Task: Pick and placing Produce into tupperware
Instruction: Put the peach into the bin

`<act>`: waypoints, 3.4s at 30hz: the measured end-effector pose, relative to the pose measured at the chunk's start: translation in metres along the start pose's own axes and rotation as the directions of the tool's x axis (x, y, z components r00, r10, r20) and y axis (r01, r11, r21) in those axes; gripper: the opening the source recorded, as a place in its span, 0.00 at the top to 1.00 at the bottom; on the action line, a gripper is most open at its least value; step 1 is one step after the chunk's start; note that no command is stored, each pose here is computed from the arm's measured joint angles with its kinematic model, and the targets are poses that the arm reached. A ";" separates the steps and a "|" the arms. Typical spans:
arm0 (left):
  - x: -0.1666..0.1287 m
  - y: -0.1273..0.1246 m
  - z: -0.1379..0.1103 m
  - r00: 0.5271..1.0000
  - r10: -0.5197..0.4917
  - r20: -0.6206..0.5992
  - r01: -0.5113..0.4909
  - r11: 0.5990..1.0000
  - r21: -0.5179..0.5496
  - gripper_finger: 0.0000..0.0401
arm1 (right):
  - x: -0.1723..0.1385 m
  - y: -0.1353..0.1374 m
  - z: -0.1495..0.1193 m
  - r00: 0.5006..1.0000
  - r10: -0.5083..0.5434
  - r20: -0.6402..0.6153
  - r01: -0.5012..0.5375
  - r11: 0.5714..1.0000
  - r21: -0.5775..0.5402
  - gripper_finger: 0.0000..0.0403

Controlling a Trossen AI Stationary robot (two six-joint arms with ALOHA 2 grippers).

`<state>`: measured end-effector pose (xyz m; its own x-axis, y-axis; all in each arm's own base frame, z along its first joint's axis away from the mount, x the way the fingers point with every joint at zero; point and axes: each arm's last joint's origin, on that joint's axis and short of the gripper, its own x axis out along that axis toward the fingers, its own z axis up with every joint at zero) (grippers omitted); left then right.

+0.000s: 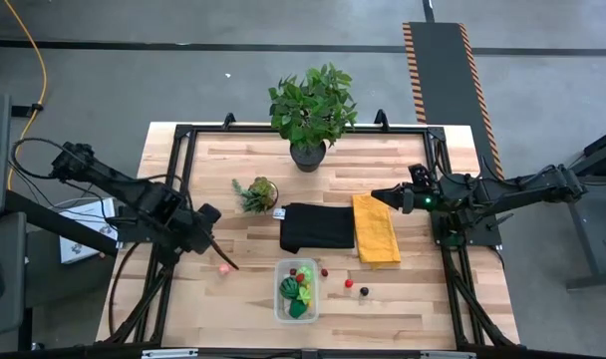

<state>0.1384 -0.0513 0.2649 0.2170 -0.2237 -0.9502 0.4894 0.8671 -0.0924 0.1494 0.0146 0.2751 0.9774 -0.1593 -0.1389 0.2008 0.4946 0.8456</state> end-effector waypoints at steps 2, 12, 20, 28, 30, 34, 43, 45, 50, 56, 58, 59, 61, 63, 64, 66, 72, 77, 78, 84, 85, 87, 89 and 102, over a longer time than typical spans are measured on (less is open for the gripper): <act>0.010 0.000 -0.001 1.000 -0.028 0.006 0.028 1.000 0.000 1.00 | 0.000 0.000 0.000 1.000 -0.002 0.003 0.002 1.000 0.005 0.67; 0.023 0.004 0.010 0.998 -0.022 0.056 0.020 0.999 0.042 1.00 | 0.000 0.000 0.001 1.000 -0.013 0.024 0.013 1.000 0.006 0.67; 0.042 0.006 0.021 0.994 -0.104 -0.018 0.104 0.995 -0.007 1.00 | 0.000 -0.001 0.001 0.999 -0.025 0.045 0.025 1.000 -0.004 0.67; 0.058 0.010 0.027 0.988 -0.121 -0.093 0.120 0.993 -0.013 1.00 | 0.000 -0.001 0.001 0.999 -0.028 0.042 0.029 1.000 -0.005 0.67; 0.062 0.010 0.028 0.987 -0.120 -0.110 0.121 0.993 -0.002 1.00 | 0.000 -0.001 0.001 0.999 -0.029 0.042 0.029 1.000 -0.005 0.67; 0.066 0.012 0.030 0.985 -0.114 -0.128 0.121 0.992 0.047 0.99 | 0.000 -0.001 0.001 0.999 -0.028 0.041 0.029 1.000 -0.005 0.67; 0.070 0.013 0.036 0.992 -0.093 -0.091 0.101 0.991 0.084 0.76 | 0.000 -0.001 0.001 0.999 -0.031 0.039 0.031 0.999 -0.011 0.67; 0.070 0.014 0.036 0.992 -0.091 -0.089 0.099 0.991 0.086 0.71 | 0.000 -0.001 0.001 0.999 -0.030 0.039 0.031 0.999 -0.016 0.67; 0.077 0.015 0.041 0.993 -0.088 -0.077 0.094 0.992 0.079 0.65 | 0.000 -0.001 0.001 0.999 -0.031 0.039 0.032 0.999 -0.025 0.67; 0.088 0.017 0.044 0.989 -0.094 -0.117 0.101 0.993 0.054 0.62 | 0.000 -0.001 0.001 0.999 -0.031 0.038 0.032 0.999 -0.025 0.67; 0.094 0.018 0.045 0.985 -0.099 -0.139 0.105 0.993 0.043 0.61 | 0.000 -0.002 0.001 0.999 -0.032 0.037 0.033 0.999 -0.026 0.67; 0.096 0.019 0.045 0.983 -0.101 -0.153 0.108 0.993 0.040 0.60 | 0.000 -0.002 0.001 0.999 -0.033 0.037 0.034 0.999 -0.026 0.67; 0.101 0.019 0.045 0.979 -0.105 -0.173 0.112 0.993 0.034 0.60 | 0.000 -0.002 0.001 0.999 -0.032 0.037 0.033 0.999 -0.026 0.67; 0.106 0.020 0.046 0.976 -0.107 -0.189 0.115 0.993 0.030 0.60 | 0.000 -0.002 0.001 0.999 -0.032 0.037 0.033 0.999 -0.026 0.67; 0.107 0.020 0.046 0.975 -0.108 -0.192 0.115 0.993 0.029 0.60 | 0.000 -0.001 0.001 0.999 -0.031 0.037 0.032 0.999 -0.025 0.67; 0.110 0.021 0.047 0.975 -0.108 -0.194 0.116 0.993 0.028 0.60 | 0.000 -0.002 0.000 0.999 -0.031 0.035 0.032 0.999 -0.026 0.67; 0.112 0.022 0.049 0.977 -0.106 -0.185 0.114 0.993 0.031 0.60 | 0.000 -0.001 0.000 0.999 -0.027 0.031 0.028 0.999 -0.025 0.67; 0.114 0.022 0.050 0.979 -0.105 -0.177 0.112 0.993 0.033 0.60 | 0.000 -0.002 0.000 0.999 -0.029 0.030 0.030 0.999 -0.026 0.67; 0.115 0.022 0.051 0.979 -0.105 -0.176 0.112 0.993 0.033 0.60 | 0.000 -0.001 0.000 0.999 -0.029 0.030 0.029 0.999 -0.028 0.67; 0.118 0.023 0.051 0.976 -0.108 -0.188 0.116 0.993 0.029 0.60 | 0.000 -0.001 0.000 0.999 -0.028 0.030 0.029 0.999 -0.034 0.67; 0.117 0.022 0.051 0.976 -0.113 -0.187 0.120 0.992 0.029 0.60 | 0.000 -0.001 0.000 0.999 -0.029 0.030 0.030 0.999 -0.034 0.67; 0.117 0.022 0.051 0.976 -0.116 -0.183 0.123 0.992 0.029 0.60 | 0.000 -0.001 0.000 0.999 -0.028 0.029 0.029 0.999 -0.034 0.67; 0.117 0.022 0.051 0.976 -0.122 -0.182 0.129 0.991 0.028 0.59 | 0.000 -0.001 0.000 0.999 -0.028 0.030 0.029 0.999 -0.034 0.67; 0.121 0.022 0.045 0.972 -0.122 -0.200 0.129 0.991 0.023 0.45 | 0.000 -0.001 0.000 0.999 -0.028 0.029 0.029 0.999 -0.042 0.67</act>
<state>0.2138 -0.0795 0.1613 -0.0172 -0.2342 -0.9720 0.5324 0.8208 -0.2072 0.1492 0.0136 0.2740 0.9691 -0.1978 -0.1476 0.2319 0.5250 0.8189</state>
